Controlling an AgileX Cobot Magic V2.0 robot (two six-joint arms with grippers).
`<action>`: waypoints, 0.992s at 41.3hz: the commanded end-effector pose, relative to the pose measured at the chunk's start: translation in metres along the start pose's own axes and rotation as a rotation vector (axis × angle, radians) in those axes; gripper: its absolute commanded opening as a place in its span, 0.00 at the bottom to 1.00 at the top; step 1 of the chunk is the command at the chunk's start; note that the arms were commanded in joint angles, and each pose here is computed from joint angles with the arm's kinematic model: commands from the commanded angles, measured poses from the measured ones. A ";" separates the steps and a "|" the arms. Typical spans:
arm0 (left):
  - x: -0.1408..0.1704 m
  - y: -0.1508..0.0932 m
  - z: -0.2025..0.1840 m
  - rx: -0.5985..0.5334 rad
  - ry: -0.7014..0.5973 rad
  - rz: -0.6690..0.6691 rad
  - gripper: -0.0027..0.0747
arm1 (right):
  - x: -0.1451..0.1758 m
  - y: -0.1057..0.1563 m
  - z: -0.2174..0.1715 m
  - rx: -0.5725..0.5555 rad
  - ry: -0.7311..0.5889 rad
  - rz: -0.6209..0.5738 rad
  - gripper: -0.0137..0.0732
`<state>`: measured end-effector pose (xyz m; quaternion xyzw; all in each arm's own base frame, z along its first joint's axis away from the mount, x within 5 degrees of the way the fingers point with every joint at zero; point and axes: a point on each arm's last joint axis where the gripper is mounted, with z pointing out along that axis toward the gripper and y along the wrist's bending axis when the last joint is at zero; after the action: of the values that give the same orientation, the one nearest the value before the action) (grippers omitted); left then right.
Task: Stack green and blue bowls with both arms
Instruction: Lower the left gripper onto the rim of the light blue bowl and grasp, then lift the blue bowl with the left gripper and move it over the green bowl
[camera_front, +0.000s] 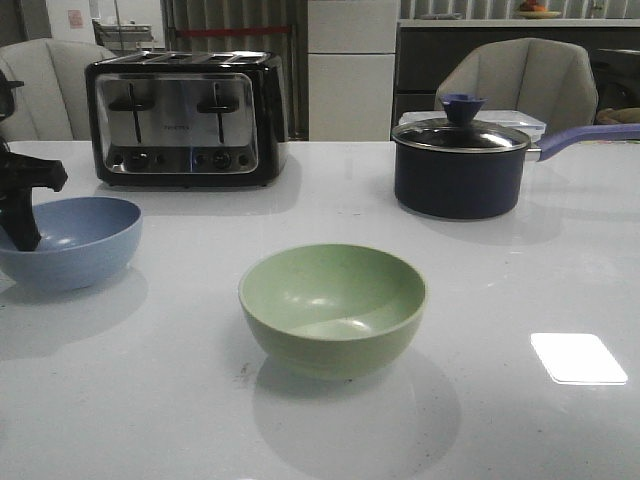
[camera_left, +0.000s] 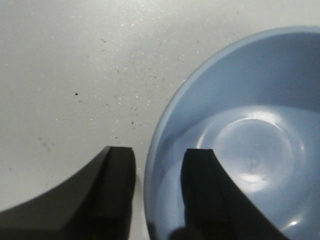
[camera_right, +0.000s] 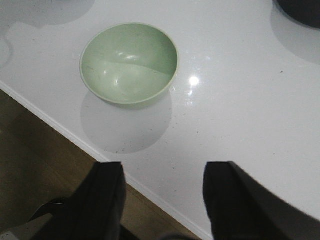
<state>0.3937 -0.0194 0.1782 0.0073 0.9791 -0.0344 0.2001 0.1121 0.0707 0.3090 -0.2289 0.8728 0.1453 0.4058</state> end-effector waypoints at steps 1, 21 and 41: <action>-0.018 -0.002 -0.026 0.010 -0.126 -0.016 0.28 | -0.013 0.000 -0.007 0.008 -0.098 -0.015 0.70; -0.014 -0.021 -0.090 0.048 -0.173 0.081 0.15 | -0.013 0.000 -0.007 0.008 -0.098 -0.015 0.70; 0.023 -0.144 -0.152 0.421 -0.210 0.386 0.15 | -0.013 0.000 -0.007 0.008 -0.097 -0.015 0.70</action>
<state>0.3177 -0.1319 0.2931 0.2135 0.9301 -0.1688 0.2467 0.1121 0.0707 0.3090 -0.2289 0.8728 0.1453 0.4058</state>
